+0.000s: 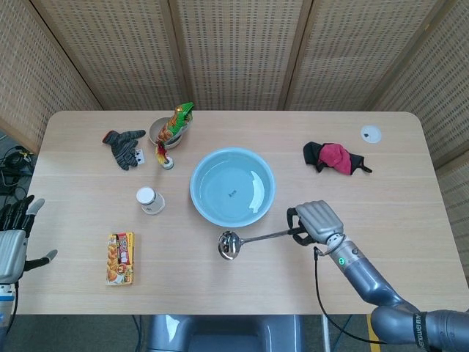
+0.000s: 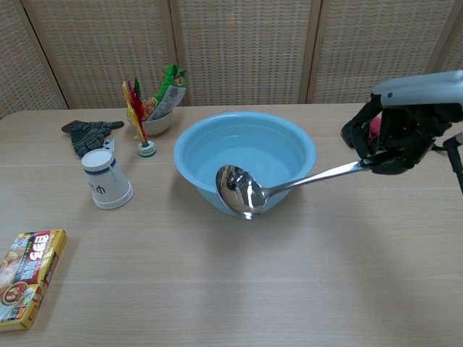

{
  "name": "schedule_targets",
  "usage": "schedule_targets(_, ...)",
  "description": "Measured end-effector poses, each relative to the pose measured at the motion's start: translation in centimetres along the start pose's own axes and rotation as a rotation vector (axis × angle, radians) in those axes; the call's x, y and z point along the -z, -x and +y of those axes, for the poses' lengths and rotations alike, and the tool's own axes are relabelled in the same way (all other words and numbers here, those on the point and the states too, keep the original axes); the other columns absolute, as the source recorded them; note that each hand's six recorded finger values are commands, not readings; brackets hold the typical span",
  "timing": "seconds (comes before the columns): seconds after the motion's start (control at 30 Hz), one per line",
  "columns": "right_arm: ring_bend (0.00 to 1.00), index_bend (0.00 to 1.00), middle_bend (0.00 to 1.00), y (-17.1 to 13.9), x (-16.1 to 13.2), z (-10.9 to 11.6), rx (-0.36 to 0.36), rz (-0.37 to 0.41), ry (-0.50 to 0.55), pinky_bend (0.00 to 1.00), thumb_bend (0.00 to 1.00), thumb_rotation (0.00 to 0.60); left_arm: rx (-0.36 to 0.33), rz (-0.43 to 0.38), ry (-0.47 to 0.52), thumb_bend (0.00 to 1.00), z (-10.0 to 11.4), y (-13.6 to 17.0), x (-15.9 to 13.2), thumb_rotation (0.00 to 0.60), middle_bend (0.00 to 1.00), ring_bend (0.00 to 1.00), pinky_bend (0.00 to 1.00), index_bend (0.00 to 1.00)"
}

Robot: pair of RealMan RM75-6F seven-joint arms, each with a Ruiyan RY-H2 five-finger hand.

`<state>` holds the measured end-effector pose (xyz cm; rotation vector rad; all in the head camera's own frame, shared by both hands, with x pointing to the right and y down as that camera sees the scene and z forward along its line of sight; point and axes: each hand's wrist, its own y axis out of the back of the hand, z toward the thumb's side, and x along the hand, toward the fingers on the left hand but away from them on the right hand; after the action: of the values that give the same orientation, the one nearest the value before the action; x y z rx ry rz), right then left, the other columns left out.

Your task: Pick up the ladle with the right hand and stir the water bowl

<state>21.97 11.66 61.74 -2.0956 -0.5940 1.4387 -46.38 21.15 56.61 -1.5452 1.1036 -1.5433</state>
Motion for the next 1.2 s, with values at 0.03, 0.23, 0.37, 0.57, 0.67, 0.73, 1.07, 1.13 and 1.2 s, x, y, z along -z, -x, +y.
schedule_targets(0.03,0.98,0.74,1.0,0.3,0.0,0.4,0.006,-0.008,0.002,1.0,0.87,0.6,0.001,0.002,0.001,0.0,0.0,-0.1,0.0,0.6,0.0,0.0,0.0,0.0)
schedule_targets(0.23,0.98,0.74,1.0,2.9,0.4,3.7,0.047,-0.096,0.016,1.0,0.88,0.6,0.011,0.011,-0.001,0.0,-0.2,-0.4,0.3,0.6,0.0,0.0,0.0,0.0)
schedule_targets(0.37,0.98,0.74,1.0,5.1,0.0,5.5,0.068,-0.157,-0.012,1.0,0.88,0.6,0.014,0.017,0.001,0.0,-0.3,-0.6,0.4,0.6,0.0,0.0,0.0,0.0)
schedule_targets(0.57,0.98,0.75,1.0,9.3,-0.9,6.5,0.099,-0.262,-0.11,1.0,0.88,0.6,0.018,0.028,-0.006,0.0,-0.4,-0.8,0.7,0.6,0.0,0.0,0.0,0.0)
schedule_targets(0.67,0.98,0.75,1.0,11.2,-1.3,6.4,0.12,-0.298,-0.185,1.0,0.89,0.6,0.018,0.032,-0.009,0.0,-0.5,-1.0,0.9,0.6,0.0,0.0,0.0,0.0)
schedule_targets(0.73,0.98,0.75,1.0,12.3,-1.6,5.9,0.127,-0.32,-0.235,1.0,0.89,0.6,0.022,0.038,-0.008,0.0,-0.6,-1.1,1.0,0.6,0.0,0.0,0.0,0.0)
schedule_targets(1.07,0.98,0.75,1.0,15.4,-2.6,3.0,0.125,-0.368,-0.422,1.0,0.89,0.6,0.046,0.069,0.0,0.0,-1.1,-1.8,1.8,0.6,0.0,0.0,0.0,0.0)
schedule_targets(1.13,0.98,0.76,1.0,15.8,-2.7,2.8,0.14,-0.368,-0.471,1.0,0.89,0.6,0.048,0.074,0.001,0.0,-1.1,-1.9,1.9,0.6,0.0,0.0,0.0,0.0)
schedule_targets(1.2,0.98,0.76,1.0,16.2,-3.0,2.5,0.162,-0.365,-0.529,1.0,0.89,0.6,0.052,0.078,0.003,0.0,-1.2,-2.0,2.0,0.6,0.0,0.0,0.0,0.0)
